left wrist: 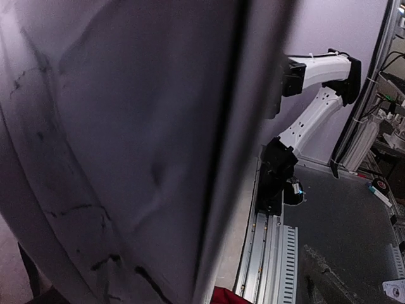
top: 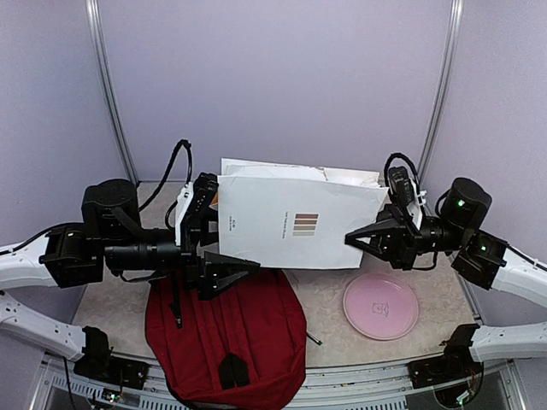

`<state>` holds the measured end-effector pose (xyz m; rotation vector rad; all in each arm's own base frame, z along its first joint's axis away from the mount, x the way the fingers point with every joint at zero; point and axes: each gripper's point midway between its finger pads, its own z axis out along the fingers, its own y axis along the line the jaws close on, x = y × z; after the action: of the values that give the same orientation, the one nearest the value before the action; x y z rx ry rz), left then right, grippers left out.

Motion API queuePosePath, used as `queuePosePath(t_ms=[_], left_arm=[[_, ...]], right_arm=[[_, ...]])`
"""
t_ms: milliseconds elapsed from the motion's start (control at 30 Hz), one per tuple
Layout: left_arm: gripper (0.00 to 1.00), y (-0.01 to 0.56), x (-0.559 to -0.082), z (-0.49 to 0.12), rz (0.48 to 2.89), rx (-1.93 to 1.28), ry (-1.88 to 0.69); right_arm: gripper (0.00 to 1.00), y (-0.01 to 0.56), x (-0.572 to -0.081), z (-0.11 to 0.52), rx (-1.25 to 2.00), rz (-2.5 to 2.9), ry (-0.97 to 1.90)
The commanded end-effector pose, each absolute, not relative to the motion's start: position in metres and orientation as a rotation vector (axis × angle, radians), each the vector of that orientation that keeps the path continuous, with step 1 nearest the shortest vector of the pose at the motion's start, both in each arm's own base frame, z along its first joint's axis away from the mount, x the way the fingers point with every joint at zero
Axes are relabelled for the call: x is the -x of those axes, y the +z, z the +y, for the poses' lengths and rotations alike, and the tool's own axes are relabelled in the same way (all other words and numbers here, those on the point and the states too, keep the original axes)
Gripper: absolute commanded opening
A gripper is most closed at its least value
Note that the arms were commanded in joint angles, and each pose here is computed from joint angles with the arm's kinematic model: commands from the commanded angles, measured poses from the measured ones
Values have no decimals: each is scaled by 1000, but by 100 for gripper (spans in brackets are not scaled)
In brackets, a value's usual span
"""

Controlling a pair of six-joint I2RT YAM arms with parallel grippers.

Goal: Pack the student bag
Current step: Pass from the left arm to the right, then open the largest pocket of the student bag.

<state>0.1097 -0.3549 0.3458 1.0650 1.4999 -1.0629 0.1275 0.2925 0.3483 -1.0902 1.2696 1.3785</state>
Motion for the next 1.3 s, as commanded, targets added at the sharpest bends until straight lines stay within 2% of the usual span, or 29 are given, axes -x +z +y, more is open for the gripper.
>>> queuePosePath(t_ms=[0,233,400,633,767,900,1000,1033,1167,1267], left_arm=[[98,298,-106,-355,1707,-1095,-959],[99,243,-72,-362,1862,-1273,-878],[99,193,-33,-371,1928,-1487,-807],[99,140,-11,-369,2058,-1665,-716],[99,100,2,-362,2077,-1827,-415],[98,56,-11,-344,2086,-1919,9],[97,43,-23,-341,2113,-1890,75],[94,43,-25,-342,2120,-1879,58],[47,56,-26,-354,2112,-1840,-32],[32,74,-23,-368,2080,-1820,-143]], right_arm=[[0,329,-190,268,854,1556,1123],[0,300,-243,211,559,1803,883],[0,290,-243,204,538,1842,857],[0,289,-238,201,547,1835,846],[0,288,-235,204,570,1833,867],[0,285,-231,212,600,1834,929],[0,286,-224,221,644,1820,1010],[0,286,-222,223,656,1822,1031],[0,292,-212,230,709,1822,1095],[0,301,-203,228,727,1781,1111]])
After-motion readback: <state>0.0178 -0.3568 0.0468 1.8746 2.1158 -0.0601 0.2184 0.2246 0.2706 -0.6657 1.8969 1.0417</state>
